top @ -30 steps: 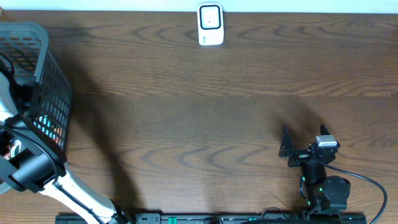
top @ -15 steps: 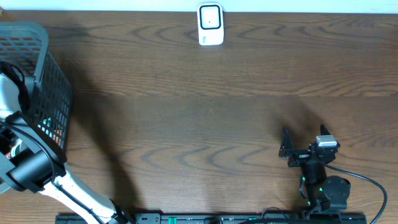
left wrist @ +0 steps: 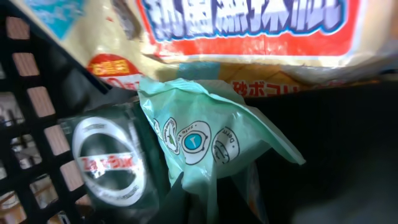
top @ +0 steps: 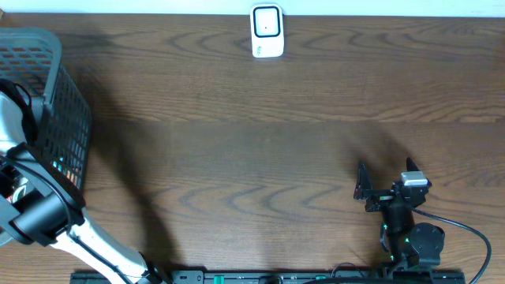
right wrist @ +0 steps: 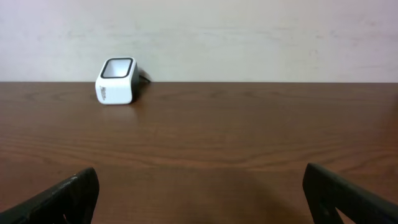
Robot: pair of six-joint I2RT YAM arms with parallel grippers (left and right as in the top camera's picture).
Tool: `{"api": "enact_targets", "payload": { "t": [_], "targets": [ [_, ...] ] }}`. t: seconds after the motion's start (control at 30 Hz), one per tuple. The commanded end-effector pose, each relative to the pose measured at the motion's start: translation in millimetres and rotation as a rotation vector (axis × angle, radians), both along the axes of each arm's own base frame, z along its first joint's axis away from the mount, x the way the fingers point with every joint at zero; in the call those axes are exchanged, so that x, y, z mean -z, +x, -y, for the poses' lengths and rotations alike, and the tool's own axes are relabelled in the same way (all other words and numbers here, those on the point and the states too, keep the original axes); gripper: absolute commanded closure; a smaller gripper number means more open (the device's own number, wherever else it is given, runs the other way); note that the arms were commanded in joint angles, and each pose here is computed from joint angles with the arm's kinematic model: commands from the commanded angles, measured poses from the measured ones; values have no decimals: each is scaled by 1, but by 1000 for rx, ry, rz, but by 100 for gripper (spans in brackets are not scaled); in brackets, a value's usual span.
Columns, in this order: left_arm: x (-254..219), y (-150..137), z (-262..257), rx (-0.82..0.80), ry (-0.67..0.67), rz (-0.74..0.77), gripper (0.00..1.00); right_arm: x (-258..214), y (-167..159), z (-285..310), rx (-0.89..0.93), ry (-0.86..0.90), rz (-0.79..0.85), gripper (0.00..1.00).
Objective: Scan the item barcode
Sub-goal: 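Lift the green pack out and drop it near the scanner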
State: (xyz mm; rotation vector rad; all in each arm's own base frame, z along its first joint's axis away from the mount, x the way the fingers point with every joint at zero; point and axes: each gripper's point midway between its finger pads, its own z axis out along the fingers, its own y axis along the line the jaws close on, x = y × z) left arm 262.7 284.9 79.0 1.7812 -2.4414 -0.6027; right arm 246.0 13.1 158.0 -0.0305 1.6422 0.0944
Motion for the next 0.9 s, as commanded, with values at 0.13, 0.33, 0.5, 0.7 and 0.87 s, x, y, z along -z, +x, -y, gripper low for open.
{"api": "enact_targets", "payload": {
  "t": [0.13, 0.33, 0.5, 0.7, 0.87],
  "targets": [
    [-168, 3, -5, -18, 326, 421, 93, 0, 0, 1, 6, -12, 1, 1],
    [-278, -5, 32, -93, 429, 886, 93, 0, 0, 1, 6, -12, 1, 1],
    [-340, 35, 95, 142, 252, 1259, 93, 0, 0, 1, 6, -12, 1, 1],
    [-346, 94, 209, 528, -23, 1344, 92, 0, 0, 1, 6, -12, 1, 1],
    [-310, 134, 320, 962, -173, 1220, 93, 0, 0, 1, 6, -12, 1, 1]
  ]
}}
